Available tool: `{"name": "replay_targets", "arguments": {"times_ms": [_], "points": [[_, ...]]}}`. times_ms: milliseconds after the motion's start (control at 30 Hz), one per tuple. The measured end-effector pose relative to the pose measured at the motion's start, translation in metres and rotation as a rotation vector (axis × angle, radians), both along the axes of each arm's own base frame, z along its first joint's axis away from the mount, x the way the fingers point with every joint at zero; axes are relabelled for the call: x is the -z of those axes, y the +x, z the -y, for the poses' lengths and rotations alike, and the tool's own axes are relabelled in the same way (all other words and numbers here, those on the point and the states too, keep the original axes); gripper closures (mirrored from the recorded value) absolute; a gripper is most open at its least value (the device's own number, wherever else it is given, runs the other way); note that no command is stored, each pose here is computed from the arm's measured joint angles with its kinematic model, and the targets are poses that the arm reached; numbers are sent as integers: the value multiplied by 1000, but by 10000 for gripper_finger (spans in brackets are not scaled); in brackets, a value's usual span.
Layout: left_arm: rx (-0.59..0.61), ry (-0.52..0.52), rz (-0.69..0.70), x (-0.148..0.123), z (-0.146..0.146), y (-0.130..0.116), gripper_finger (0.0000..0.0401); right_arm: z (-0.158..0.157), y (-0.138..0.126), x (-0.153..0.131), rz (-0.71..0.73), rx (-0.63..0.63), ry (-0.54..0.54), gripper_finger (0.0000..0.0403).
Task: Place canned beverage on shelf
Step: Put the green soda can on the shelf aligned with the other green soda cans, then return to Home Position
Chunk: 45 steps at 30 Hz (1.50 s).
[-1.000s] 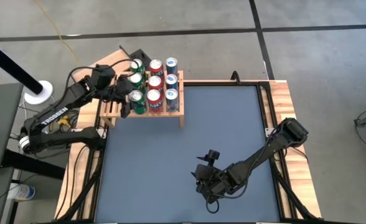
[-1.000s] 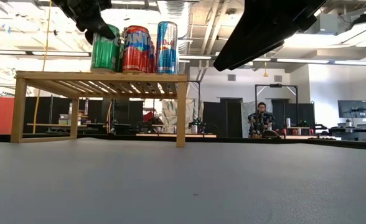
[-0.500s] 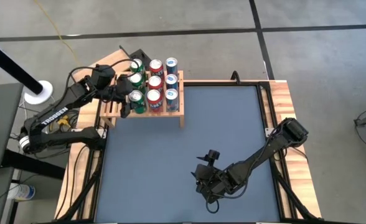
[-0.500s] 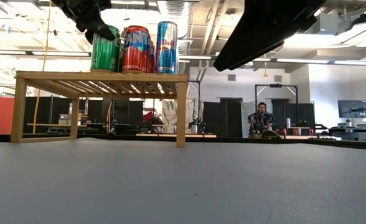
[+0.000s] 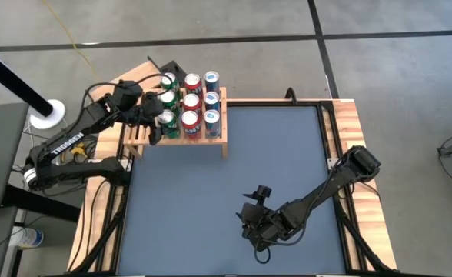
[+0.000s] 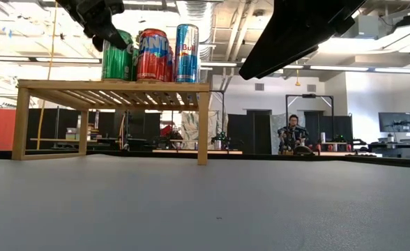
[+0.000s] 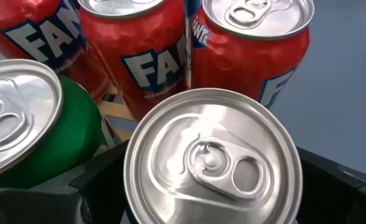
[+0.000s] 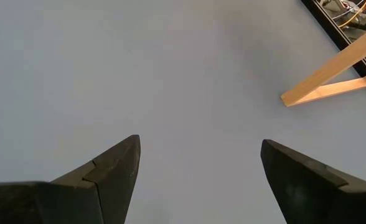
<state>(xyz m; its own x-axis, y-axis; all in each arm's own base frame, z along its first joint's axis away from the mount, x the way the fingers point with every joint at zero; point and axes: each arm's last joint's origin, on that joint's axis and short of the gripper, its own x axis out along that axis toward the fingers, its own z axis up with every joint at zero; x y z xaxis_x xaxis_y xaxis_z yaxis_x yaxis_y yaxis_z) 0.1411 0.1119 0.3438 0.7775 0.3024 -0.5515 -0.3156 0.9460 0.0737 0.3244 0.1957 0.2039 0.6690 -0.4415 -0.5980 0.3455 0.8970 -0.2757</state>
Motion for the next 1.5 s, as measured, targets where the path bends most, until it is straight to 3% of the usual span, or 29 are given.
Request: {"name": "replay_targets", "arguments": {"times_ms": [533,933,1267,1400,1500], "points": [[-4,33,28,-24,4,-5,55,0,0,0,3,0,3,74],[6,78,118,-66,14,-15,55,0,0,0,4,0,3,74],[197,-129,210,-72,44,-8,55,13,14,-5,70,40,-26,74],[288,-157,237,-73,69,-7,56,21,23,-7,63,4,-46,74],[295,-155,245,-60,88,-5,56,24,28,-12,37,-74,-84,77]]}}
